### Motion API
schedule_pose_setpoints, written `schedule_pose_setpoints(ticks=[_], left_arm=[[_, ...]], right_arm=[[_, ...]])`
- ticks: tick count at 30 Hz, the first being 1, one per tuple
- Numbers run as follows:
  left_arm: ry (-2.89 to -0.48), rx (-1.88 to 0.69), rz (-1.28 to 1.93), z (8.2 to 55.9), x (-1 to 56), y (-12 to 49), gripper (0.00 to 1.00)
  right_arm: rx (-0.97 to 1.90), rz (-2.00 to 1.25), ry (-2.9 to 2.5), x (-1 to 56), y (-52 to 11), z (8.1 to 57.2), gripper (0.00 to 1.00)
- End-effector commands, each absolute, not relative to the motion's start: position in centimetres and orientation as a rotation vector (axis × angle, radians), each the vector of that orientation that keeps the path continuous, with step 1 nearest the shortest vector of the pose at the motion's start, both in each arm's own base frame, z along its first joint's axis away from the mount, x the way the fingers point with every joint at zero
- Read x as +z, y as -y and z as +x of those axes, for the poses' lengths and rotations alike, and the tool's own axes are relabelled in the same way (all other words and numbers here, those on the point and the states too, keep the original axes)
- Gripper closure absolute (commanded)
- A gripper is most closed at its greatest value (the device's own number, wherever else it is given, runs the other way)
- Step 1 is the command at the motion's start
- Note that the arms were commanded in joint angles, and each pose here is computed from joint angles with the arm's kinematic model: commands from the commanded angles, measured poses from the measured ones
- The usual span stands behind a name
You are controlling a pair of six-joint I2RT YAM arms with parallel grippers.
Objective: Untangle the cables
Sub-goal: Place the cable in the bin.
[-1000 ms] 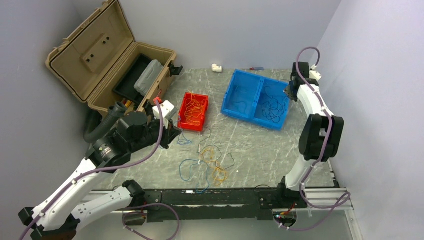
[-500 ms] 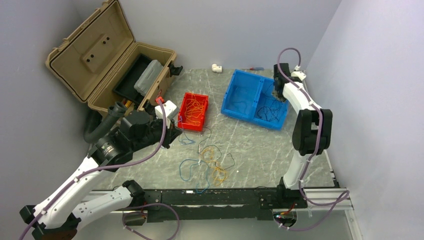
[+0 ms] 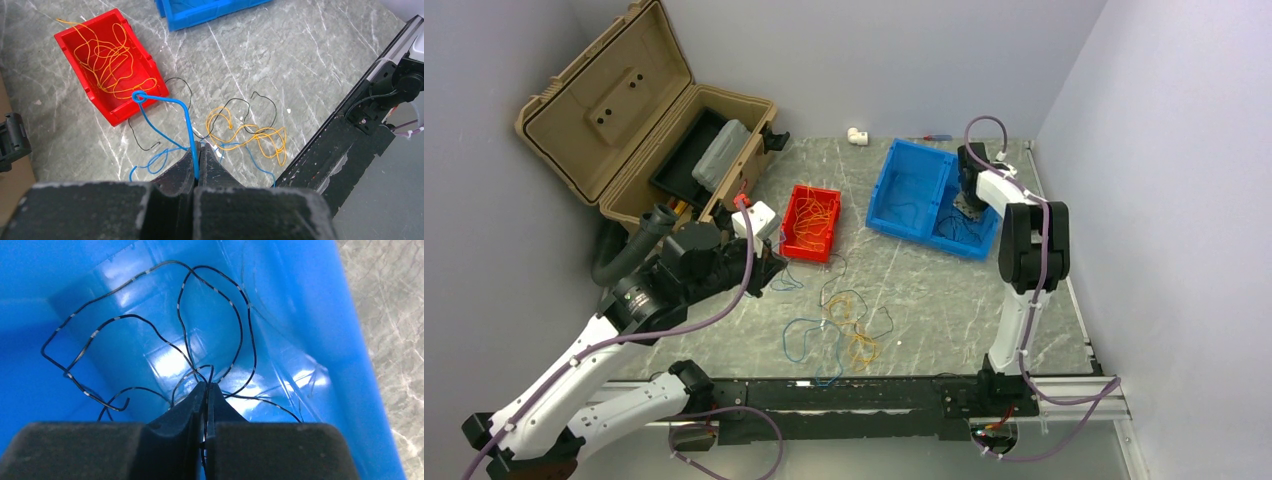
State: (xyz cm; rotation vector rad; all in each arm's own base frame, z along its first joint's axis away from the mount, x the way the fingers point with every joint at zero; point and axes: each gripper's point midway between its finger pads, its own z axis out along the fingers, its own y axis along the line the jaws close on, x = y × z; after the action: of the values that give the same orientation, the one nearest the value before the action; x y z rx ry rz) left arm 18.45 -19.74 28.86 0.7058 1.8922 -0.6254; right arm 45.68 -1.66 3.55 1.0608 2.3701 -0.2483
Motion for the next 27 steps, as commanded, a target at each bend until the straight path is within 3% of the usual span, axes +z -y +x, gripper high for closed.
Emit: schedule_pose_setpoints(ticks=[1,3,5,16,19,23,27], left_arm=[[-1.850,-0.615,0.703,18.7,30.0,19.6,1.00],[-1.847,-0.620,0.705,18.6,30.1,19.7,1.00],[-1.847,-0.624,0.706,18.7,30.1,19.8,1.00],[-1.846,-0.695,0.729,18.7,30.9,21.4,1.00],[-1.841,-0.736,0.744,18.6,31.5,22.3,1.00],[-1.813,-0.771,0.752,18.8,33.0,23.2,1.00],[-1.823,-0.729,0.748,20.0,34.4,23.6,1.00]], right_arm=[[-0.148,1.047,-2.266,7.4,1.5,47.2,0.74],[-0.145,1.042,-2.239,9.1,1.7,47.0,0.52],[-0.144,1.044,-2.209,11.0,2.0,46.7,0.43],[-0.027,0.944,-2.135,19.0,1.3,43.6,0.36],[0.186,0.680,-2.135,22.0,-1.8,43.1,0.33],[0.525,0.351,-2.062,24.6,-7.1,39.9,0.20],[0.622,0.270,-2.023,24.7,-8.5,36.5,0.16]])
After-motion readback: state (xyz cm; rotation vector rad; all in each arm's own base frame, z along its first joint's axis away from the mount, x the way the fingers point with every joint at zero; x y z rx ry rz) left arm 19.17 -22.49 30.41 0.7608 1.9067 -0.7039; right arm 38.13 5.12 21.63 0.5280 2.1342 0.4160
